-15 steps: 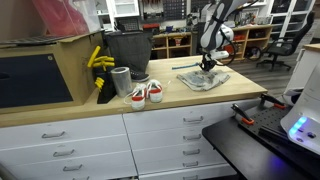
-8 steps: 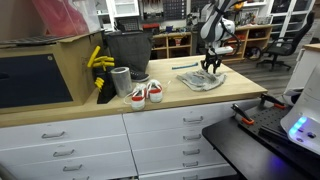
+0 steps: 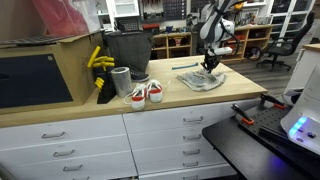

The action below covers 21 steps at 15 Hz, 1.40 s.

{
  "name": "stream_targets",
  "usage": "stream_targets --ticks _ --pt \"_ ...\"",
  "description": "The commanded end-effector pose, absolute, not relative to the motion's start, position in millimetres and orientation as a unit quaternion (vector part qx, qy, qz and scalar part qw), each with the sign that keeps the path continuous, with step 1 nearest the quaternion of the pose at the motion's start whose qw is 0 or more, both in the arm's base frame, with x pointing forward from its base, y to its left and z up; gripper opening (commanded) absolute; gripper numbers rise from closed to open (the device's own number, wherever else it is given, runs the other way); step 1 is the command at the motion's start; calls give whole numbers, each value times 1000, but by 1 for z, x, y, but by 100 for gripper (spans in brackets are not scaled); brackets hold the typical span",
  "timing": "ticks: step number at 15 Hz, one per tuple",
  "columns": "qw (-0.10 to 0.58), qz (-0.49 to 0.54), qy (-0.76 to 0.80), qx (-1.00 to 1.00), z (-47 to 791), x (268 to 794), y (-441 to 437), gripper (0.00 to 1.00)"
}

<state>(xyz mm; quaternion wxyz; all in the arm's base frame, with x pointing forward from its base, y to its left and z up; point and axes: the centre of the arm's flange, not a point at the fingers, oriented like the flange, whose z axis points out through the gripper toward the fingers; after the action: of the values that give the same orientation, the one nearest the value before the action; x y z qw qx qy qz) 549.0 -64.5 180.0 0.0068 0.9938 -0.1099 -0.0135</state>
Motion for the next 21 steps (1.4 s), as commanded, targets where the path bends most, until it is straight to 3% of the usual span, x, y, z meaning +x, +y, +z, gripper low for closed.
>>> stream_targets --ticks 1,20,21 --pt "2 -5 -96 995 169 544 -49 0" --pt "110 60 -69 990 151 548 -106 0" --pt "116 62 -72 989 150 547 -108 26"
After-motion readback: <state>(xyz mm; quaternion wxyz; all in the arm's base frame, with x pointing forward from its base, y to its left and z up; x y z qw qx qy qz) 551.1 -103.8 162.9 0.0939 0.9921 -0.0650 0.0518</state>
